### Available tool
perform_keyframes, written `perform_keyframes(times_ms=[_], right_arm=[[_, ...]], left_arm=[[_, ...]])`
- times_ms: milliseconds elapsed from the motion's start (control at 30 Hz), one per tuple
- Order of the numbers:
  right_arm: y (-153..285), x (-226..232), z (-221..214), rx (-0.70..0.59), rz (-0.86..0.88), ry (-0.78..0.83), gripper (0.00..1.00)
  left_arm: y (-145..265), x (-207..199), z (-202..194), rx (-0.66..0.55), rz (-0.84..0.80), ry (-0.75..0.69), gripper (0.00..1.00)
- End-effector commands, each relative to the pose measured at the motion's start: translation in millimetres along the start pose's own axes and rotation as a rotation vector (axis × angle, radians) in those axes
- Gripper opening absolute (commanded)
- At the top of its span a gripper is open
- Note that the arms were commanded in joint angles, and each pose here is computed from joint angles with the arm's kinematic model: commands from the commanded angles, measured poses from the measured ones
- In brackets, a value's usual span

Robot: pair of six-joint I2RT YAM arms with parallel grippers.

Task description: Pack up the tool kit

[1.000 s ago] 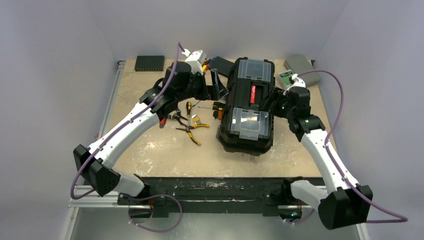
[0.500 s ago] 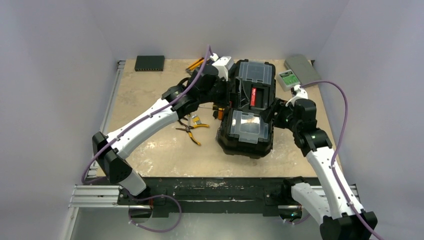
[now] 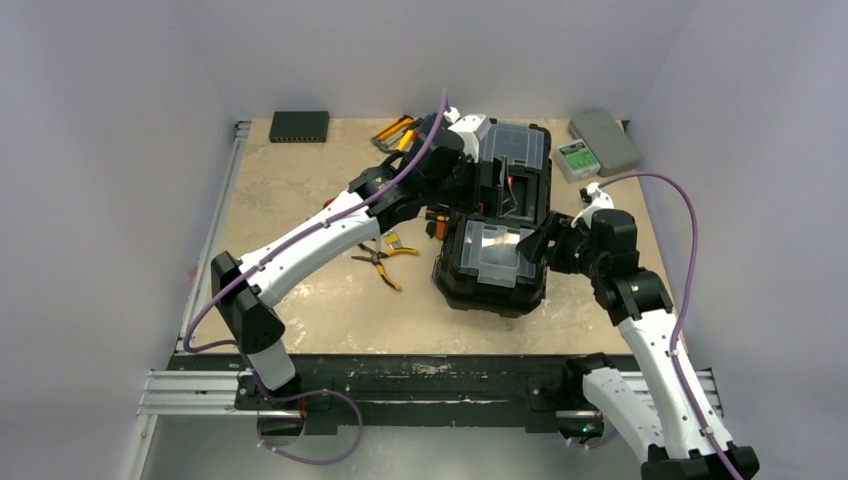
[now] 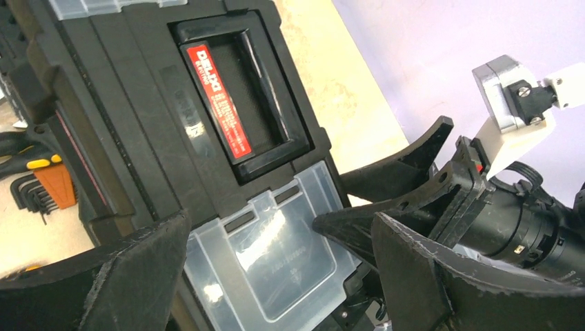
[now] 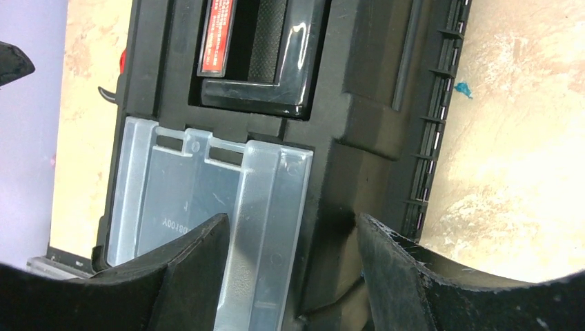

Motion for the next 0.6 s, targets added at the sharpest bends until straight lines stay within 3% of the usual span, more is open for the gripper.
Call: perform_keyframes(times_ms=[0,433,567], right_arm=[[7.9,3.6,12.9,-0.03,-0.054,-0.014,0.65],[-20.6,14.9,74.4,-0.154,-0.125,-0.021,0.67],[-49.6,9.0,79.4,-0.109,-0.169,-0.027,0.66]], left_arm=[[1.7,-15.2,12.0,-0.054,-0.016,-0.001,1.0],[22.1,-4.8,17.4,-0.141,0.082,-0.063,1.0],[24.6,-4.3,17.0,-0.144,0.082,-0.068,1.0]])
Point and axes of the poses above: each gripper's point midway between its finger pads, its own y axis back along the fingers, its own x axis along the line the jaws close on, z = x × y, the point moved 10 cm from there along y, back along the fingers, and after that the axes turned 5 degrees about y, right-handed, at the moved point
